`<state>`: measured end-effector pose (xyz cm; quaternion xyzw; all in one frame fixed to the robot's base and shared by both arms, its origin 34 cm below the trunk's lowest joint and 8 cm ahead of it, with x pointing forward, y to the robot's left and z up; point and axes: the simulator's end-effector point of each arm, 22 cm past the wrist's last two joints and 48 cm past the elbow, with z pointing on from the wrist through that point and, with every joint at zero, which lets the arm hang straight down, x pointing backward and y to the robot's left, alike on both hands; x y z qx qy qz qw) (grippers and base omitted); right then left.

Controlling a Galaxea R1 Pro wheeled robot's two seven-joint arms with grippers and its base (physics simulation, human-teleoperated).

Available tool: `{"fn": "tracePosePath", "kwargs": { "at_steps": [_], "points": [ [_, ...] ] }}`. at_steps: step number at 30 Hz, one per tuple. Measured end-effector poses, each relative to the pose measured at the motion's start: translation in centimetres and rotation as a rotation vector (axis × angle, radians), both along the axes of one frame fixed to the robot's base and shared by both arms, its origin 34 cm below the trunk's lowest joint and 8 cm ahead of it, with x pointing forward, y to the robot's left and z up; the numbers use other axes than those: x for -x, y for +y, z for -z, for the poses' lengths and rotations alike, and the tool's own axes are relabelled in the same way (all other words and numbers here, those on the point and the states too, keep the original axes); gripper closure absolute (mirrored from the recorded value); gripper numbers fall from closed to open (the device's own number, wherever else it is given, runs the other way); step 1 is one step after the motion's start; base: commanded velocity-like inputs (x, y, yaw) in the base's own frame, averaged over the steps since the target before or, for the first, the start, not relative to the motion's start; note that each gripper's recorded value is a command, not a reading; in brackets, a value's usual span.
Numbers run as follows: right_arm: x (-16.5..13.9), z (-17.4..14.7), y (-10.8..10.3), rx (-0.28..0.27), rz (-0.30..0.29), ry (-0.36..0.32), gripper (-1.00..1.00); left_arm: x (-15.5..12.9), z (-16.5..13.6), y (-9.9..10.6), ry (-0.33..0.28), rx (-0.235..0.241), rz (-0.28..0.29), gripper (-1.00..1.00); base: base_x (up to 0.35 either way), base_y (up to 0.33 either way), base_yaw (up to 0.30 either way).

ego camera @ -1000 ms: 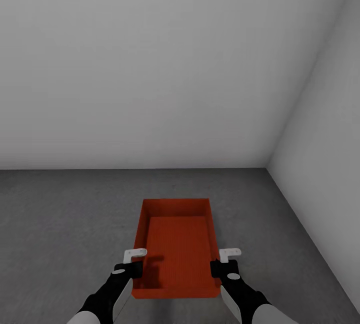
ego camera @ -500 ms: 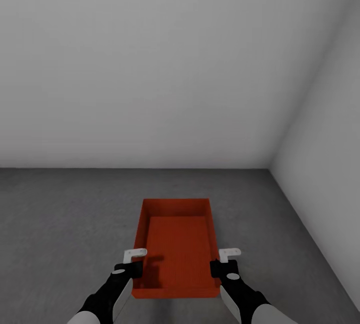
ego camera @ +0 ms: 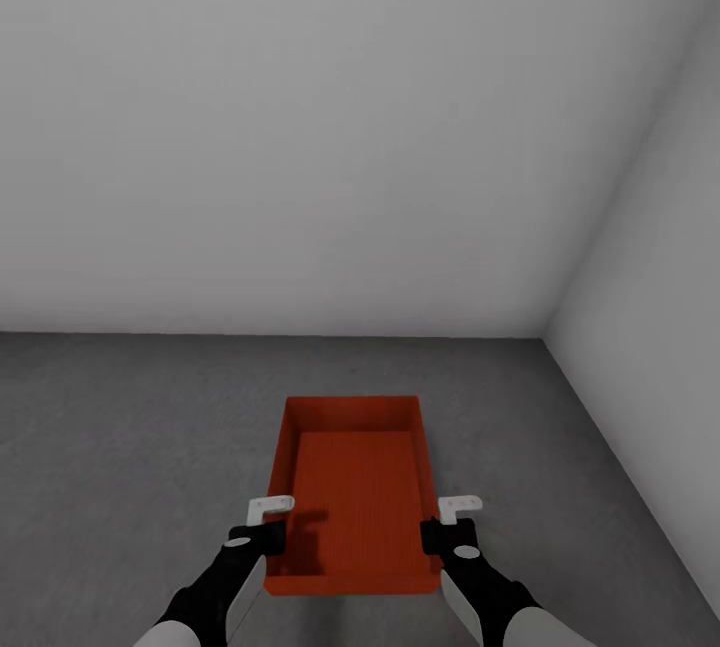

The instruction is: Move the two storage containers from the living room to the garage. In the garage, place one container on the floor and stack the other container on top of it (either order is fine).

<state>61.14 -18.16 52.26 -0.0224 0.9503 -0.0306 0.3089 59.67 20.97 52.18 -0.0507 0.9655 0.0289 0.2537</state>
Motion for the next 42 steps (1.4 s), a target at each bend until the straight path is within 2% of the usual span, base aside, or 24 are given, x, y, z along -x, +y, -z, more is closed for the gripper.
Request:
{"fn": "tracePosePath", "kwargs": {
  "at_steps": [10,42],
  "points": [
    [0.0,0.0,0.0,0.000,0.000,0.000,1.00,0.0,0.0,0.0,0.000,-0.001,0.000,1.00,0.000,0.000,0.000],
    [0.4,5.7,0.0,0.000,0.001,0.001,1.00,0.5,5.7,0.0,0.001,0.000,0.001,1.00,0.000,0.000,0.000]
  ]
}}
